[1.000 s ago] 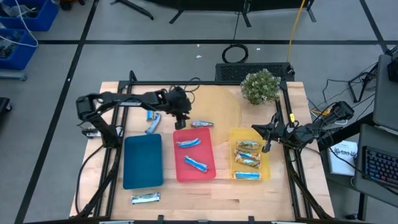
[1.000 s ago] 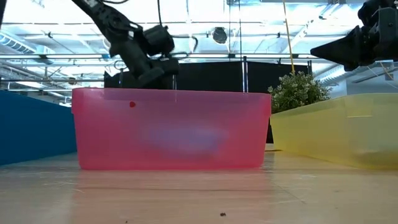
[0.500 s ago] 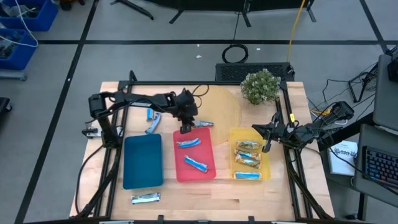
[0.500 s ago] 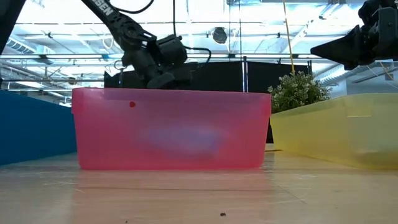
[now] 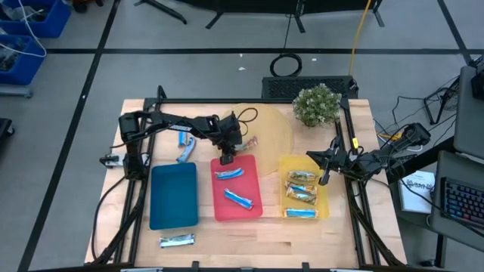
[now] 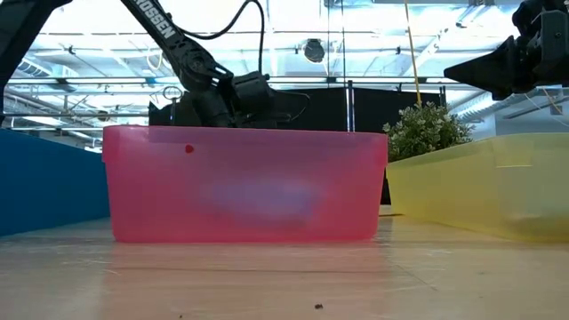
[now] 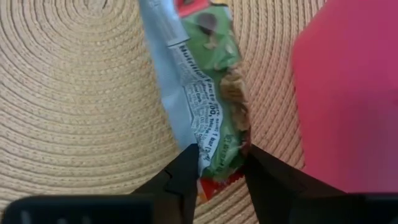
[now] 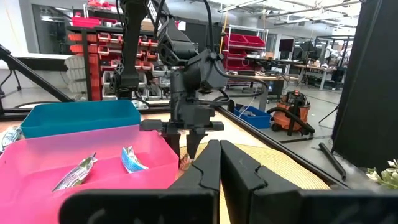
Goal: Pick and place Granola Bars by type
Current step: Put the red granola bar into the red bin
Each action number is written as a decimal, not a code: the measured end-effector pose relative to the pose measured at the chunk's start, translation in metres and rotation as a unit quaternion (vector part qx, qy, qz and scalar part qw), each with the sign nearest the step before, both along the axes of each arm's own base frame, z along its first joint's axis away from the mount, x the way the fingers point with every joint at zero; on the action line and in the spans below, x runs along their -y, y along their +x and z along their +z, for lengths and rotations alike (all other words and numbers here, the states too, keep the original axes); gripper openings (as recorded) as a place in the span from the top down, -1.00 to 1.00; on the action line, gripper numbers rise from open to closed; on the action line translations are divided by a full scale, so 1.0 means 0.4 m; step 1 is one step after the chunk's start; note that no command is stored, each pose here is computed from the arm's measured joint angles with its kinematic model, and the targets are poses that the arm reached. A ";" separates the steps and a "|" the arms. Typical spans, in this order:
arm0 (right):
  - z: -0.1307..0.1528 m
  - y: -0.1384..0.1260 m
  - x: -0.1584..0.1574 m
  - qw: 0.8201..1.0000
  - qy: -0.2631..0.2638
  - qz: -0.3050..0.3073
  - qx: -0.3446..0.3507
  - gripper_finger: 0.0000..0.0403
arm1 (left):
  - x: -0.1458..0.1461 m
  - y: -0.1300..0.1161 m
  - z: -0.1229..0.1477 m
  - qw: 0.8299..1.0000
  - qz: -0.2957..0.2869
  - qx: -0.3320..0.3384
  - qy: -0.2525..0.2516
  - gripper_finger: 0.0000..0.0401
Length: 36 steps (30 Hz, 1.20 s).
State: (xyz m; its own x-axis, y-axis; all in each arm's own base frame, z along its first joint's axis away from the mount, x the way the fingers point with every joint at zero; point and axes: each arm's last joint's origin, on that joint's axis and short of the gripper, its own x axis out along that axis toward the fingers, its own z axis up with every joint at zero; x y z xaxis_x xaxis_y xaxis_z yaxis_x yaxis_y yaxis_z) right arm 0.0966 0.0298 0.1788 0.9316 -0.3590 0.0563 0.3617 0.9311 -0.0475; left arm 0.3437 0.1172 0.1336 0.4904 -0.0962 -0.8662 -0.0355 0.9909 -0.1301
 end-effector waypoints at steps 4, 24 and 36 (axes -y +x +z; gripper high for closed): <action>0.000 0.000 0.000 1.000 0.000 0.000 0.000 1.00 | 0.000 0.001 0.001 1.000 -0.013 0.004 0.010 0.70; 0.000 0.000 0.000 1.000 0.003 0.000 0.001 1.00 | 0.128 -0.078 0.317 0.984 -0.017 0.141 0.107 0.88; 0.000 0.000 0.000 1.000 0.004 -0.001 0.001 1.00 | 0.440 -0.158 0.323 0.993 -0.098 0.053 0.047 0.88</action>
State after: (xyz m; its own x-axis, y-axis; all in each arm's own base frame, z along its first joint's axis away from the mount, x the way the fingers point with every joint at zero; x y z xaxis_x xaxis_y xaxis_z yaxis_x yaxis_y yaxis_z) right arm 0.0965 0.0297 0.1788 0.9308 -0.3611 0.0561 0.3635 0.9308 -0.0391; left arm 0.2804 -0.0590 0.2628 0.5585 -0.1204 -0.8207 0.1680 0.9853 -0.0302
